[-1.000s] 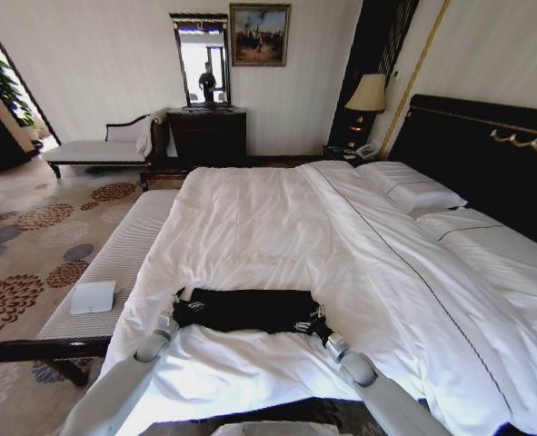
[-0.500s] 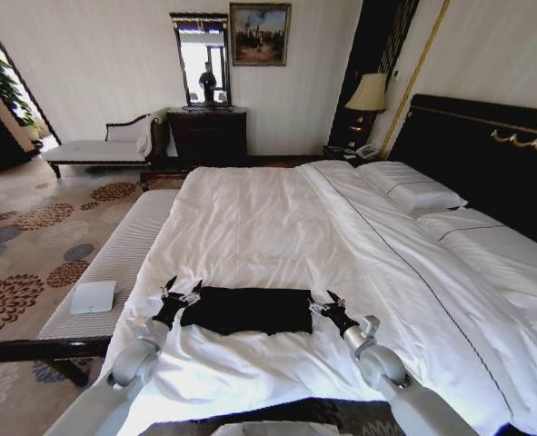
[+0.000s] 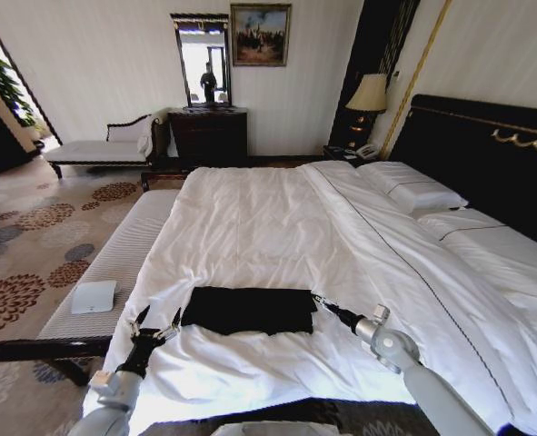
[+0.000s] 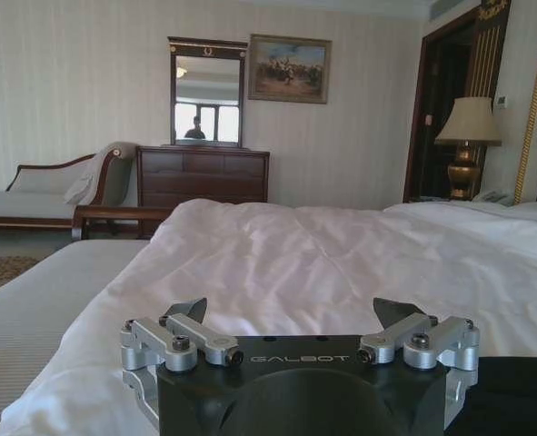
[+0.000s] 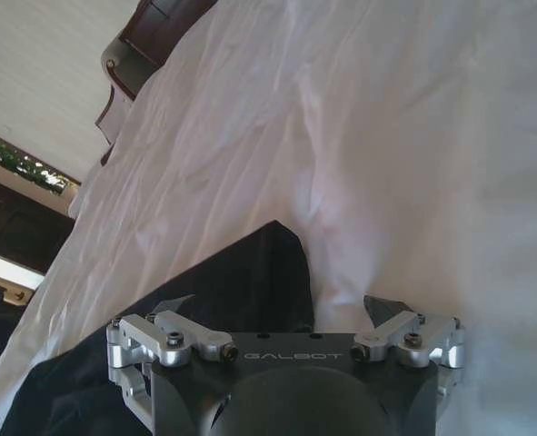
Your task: Fold the clothes on the bed.
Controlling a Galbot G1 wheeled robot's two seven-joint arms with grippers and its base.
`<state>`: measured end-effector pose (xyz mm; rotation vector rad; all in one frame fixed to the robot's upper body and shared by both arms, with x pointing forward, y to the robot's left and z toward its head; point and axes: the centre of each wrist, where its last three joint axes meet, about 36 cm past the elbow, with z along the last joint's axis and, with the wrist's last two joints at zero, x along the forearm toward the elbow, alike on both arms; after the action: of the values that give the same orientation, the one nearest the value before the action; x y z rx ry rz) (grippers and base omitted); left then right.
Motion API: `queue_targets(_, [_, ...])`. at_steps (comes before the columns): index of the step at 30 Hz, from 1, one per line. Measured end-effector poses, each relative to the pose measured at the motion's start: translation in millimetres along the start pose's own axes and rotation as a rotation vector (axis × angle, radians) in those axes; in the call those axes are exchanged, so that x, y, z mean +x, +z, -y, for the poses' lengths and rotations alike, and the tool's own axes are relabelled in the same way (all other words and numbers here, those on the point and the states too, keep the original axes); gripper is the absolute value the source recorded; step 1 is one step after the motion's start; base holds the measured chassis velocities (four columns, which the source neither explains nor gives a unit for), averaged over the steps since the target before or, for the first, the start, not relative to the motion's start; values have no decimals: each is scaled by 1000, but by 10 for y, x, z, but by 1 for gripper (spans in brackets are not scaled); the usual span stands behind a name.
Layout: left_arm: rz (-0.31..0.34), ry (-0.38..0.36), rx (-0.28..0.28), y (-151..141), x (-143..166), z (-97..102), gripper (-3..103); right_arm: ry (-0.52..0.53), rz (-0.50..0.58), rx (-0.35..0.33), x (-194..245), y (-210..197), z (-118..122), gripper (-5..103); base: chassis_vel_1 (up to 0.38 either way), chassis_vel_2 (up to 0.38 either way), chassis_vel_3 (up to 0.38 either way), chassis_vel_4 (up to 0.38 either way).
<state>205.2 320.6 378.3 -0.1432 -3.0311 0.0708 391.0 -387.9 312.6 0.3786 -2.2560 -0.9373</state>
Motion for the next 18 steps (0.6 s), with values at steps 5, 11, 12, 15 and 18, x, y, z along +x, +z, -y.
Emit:
queue_targets(5, [13,25,-2,-62,141,88,100,-7,-34,14,-35,24,36,100,0,0,0,0])
queue_targets(11, [73,61,15,-238,160,205,100,-34,-50,39,-149,52,-88,100,0,0,0,0])
queue_targets(12, [73,61,15,-238,160,205,100,-34,-50,39,-149,52,-88,100,0,0,0,0])
queue_targets(15, [108,67,41,-383,109,279,100,-41,-67,55,-277,124,-145,100,0,0,0,0])
queue_targets(18, [121,67,56,-464,56,312,100,-41,-75,59,-333,158,-152,100,0,0,0,0])
